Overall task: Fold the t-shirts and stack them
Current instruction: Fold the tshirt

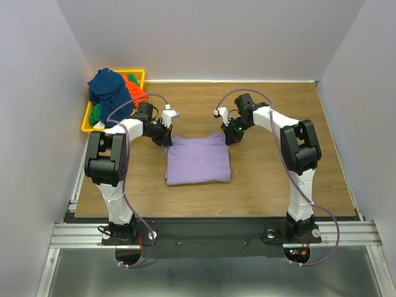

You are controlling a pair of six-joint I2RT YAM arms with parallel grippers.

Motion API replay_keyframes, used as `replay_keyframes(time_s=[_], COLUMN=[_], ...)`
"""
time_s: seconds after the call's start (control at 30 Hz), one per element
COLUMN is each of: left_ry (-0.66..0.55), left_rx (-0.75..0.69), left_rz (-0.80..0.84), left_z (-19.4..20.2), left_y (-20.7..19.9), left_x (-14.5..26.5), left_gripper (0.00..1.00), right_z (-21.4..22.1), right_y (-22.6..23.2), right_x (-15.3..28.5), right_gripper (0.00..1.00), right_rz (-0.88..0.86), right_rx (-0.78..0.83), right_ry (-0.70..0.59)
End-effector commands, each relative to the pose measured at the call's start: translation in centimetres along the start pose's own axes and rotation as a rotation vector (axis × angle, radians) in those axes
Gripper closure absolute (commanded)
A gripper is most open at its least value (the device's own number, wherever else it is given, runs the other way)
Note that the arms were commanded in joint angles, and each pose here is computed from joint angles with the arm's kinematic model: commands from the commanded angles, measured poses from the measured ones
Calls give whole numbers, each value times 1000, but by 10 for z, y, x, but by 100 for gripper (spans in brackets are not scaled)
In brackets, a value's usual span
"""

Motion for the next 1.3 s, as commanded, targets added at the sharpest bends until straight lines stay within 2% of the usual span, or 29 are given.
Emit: replay_keyframes(time_s=[0.0,0.1,0.23,0.3,0.33,0.4,0.43,0.47,0.5,0.53,0.63,0.9,1.1,1.13,1.27], left_ry=[60,66,55,35,30,-2,-27,-53,-88,-109,-141,-143,-126,-109,-72], left_rx=[14,-6,-43,-68,-75,-118,-156,-191,-227,-271,-377,-533,-588,-587,-604], left_rz=[36,74,65,51,51,34,43,35,33,25,-8,14,32,42,72], left_z=[19,27,29,23,20,7,0,-11,-21,-27,-46,-76,-88,-84,-76], left_y=[-40,-67,-83,-83,-83,-79,-80,-78,-80,-79,-83,-112,-124,-124,-130], left_x=[16,23,34,40,42,50,54,59,66,69,72,35,6,-1,-18], left_gripper=[100,100,100,100,95,89,83,80,71,66,58,57,57,54,54], right_z=[29,35,31,27,24,15,12,8,-5,-11,-32,-55,-58,-58,-51], right_y=[28,47,63,69,69,68,67,66,65,63,54,29,19,17,18], right_x=[16,31,50,58,62,69,72,74,79,82,80,28,-3,-7,-22], right_gripper=[100,99,98,88,66,53,49,48,48,48,48,58,55,55,53], right_rz=[-45,-62,-77,-91,-87,-71,-68,-69,-81,-91,-137,-287,-339,-340,-382], right_rx=[-72,-81,-91,-108,-114,-124,-135,-153,-151,-162,-199,-343,-406,-412,-450], right_ry=[58,47,13,7,4,-10,-20,-33,-72,-93,-146,-165,-170,-170,-152])
Point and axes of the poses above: each gripper's point midway between its finger pads, its own x axis back along the fingers, its own y axis along the line the jaws close on, z = x × y, the point moved 4 cm from there along x, back along the fingers, and after that the axes turned 8 degrees about -x, right-handed, at the moved point
